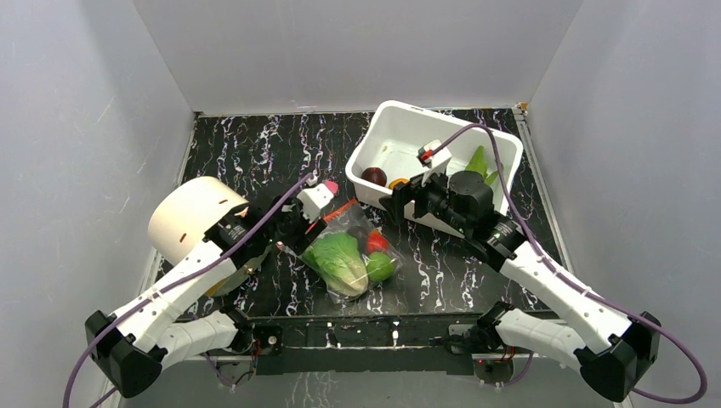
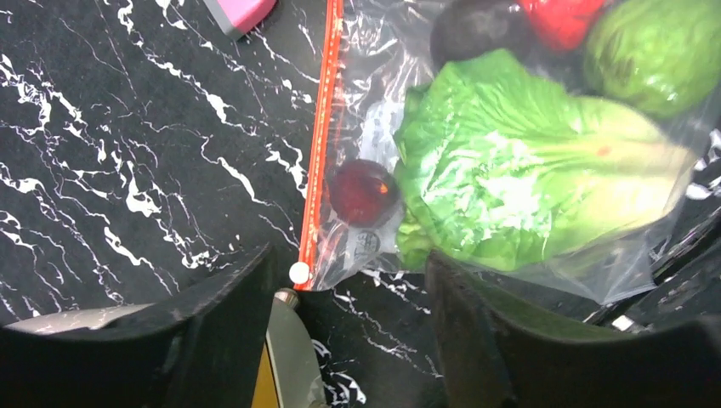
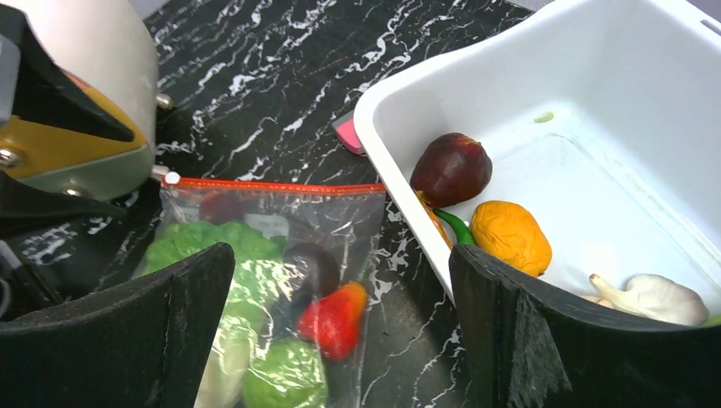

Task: Place the food in the zip-top bag and seal the zipper
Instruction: Place the zipper food storage bag at the center of the board, then reset both arms

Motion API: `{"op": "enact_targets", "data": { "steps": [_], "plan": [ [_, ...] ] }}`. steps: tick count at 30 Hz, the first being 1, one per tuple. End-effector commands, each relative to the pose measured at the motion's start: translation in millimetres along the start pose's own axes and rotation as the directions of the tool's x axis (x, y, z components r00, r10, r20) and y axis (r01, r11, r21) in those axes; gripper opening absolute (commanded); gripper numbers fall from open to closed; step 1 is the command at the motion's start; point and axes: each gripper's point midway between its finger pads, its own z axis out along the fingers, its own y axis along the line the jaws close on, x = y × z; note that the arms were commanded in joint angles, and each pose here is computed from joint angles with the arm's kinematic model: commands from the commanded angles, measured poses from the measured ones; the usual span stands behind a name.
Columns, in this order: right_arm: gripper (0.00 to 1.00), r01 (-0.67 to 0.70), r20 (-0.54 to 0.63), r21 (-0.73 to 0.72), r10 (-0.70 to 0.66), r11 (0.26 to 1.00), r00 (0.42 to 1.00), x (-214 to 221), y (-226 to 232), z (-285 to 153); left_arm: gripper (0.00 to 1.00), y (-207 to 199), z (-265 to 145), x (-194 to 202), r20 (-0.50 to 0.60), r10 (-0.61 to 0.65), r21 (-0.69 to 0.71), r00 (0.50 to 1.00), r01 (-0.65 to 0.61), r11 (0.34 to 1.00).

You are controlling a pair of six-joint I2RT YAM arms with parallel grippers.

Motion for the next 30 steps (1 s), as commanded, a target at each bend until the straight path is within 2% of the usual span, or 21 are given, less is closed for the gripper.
{"op": "enact_targets", "data": {
  "steps": [1,2,3,9,15,22,26,30],
  "plan": [
    [0.98,-0.112,0.091,0.016,0.110,0.994,0.990,-36.5,2.5,-18.8,0.74,4.0,-18.4,-50.5,0.152,-0.080,0.020,0.985,0.078,0.997],
    [0.98,-0.149,0.100,0.041,0.144,0.988,0.985,-38.6,-1.1,-21.8,0.95,1.5,-21.1,-59.3,0.177,-0.099,0.042,0.979,0.093,0.995],
    [0.98,-0.188,0.109,0.069,0.180,0.980,0.978,-40.5,-5.2,-25.5,0.98,0.0,-23.8,-66.9,0.198,-0.129,0.058,0.972,0.119,0.991],
    [0.98,-0.358,0.188,0.231,0.320,0.905,0.929,-59.9,-30.6,-51.3,0.98,15.3,-43.3,-104.6,0.308,-0.289,0.036,0.907,0.292,0.956],
    [0.98,-0.425,0.304,0.291,0.338,0.857,0.891,-101.1,-44.3,-90.3,0.98,51.0,-82.7,-140.6,0.458,-0.473,-0.020,0.753,0.541,0.841],
    [0.98,-0.446,0.333,0.264,0.353,0.855,0.874,-123.2,-39.7,-108.7,0.98,71.6,-125.6,-163.3,0.600,-0.507,0.006,0.619,0.631,0.776],
    [0.98,-0.471,0.319,0.230,0.391,0.852,0.863,-120.9,-32.9,-106.5,0.98,73.2,-143.9,-166.0,0.657,-0.468,0.022,0.590,0.606,0.795],
    [0.98,-0.495,0.306,0.219,0.423,0.841,0.853,-112.6,-30.3,-103.4,0.98,70.9,-144.4,-160.4,0.656,-0.487,0.036,0.577,0.620,0.784]
  ]
}}
